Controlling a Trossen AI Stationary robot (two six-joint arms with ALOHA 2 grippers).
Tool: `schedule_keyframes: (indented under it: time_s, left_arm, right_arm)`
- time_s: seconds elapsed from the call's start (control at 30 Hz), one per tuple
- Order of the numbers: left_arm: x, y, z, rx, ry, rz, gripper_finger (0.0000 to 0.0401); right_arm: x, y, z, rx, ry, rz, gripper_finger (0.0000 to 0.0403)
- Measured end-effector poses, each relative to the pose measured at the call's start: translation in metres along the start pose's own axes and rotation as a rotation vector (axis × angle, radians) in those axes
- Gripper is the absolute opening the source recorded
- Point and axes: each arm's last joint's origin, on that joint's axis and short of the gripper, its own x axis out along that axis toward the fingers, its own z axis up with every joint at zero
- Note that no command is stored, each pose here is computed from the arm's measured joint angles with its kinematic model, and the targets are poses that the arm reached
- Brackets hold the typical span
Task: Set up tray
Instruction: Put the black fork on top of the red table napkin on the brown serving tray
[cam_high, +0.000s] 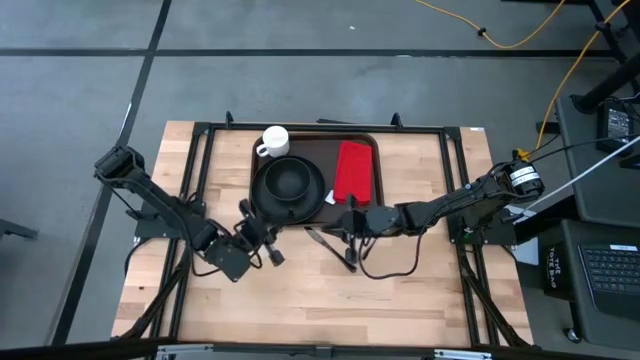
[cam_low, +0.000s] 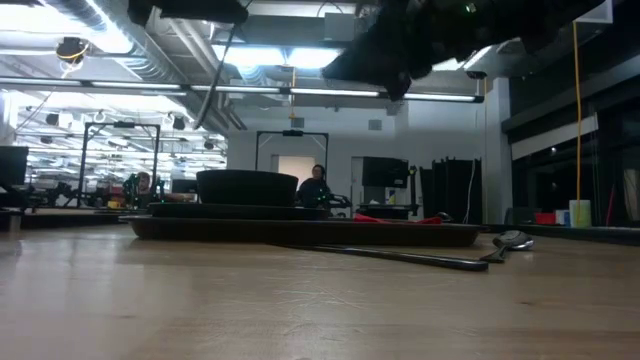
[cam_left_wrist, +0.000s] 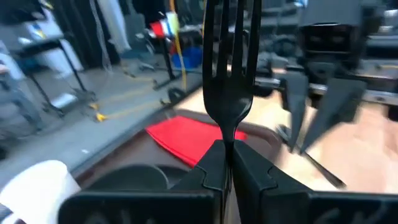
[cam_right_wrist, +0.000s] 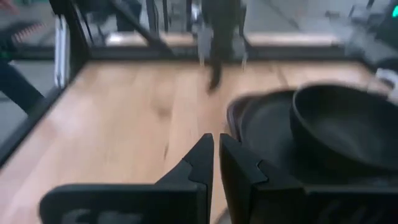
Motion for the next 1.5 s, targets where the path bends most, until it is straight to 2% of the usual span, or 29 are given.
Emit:
schedule_keyframes:
  time_s: [0.17,0.33,0.7,0.8,0.93,1.03,1.17,1.33,1.5]
  left_arm:
    - [0.01,0.004,0.01,0.017,-0.048,0.095,0.0007]
    - [0.021,0.008,0.017,0.048,-0.062,0.137,0.0006]
    - [0.04,0.013,0.027,0.04,-0.069,0.036,0.0008]
    - [0.042,0.015,0.031,0.034,-0.086,0.041,0.0007]
    - [0.046,0.017,0.036,0.021,-0.107,0.056,0.0007]
    - [0.051,0.02,0.037,0.02,-0.11,0.056,0.0007]
    - [0.058,0.024,0.037,0.019,-0.107,0.043,0.0007]
    - [0.065,0.028,0.038,0.015,-0.104,0.025,0.0007]
    - [0.069,0.03,0.038,0.013,-0.103,0.024,0.0006]
  right_arm:
    - [-0.001,0.001,0.015,-0.059,-0.148,0.006,0.0032]
    - [-0.004,0.002,0.028,-0.117,-0.286,-0.002,0.0032]
    - [-0.004,-0.001,0.031,-0.151,-0.319,-0.019,0.0032]
    - [-0.004,-0.006,0.031,-0.134,-0.316,-0.077,0.0032]
    - [-0.003,-0.017,0.032,-0.06,-0.311,-0.236,0.0032]
    - [-0.002,-0.024,0.032,-0.068,-0.309,-0.267,0.0036]
    - [-0.001,-0.029,0.033,-0.082,-0.309,-0.255,0.0059]
    - [-0.001,-0.033,0.033,-0.075,-0.311,-0.265,0.0109]
    - [0.0,-0.039,0.037,0.023,-0.367,-0.267,0.0141]
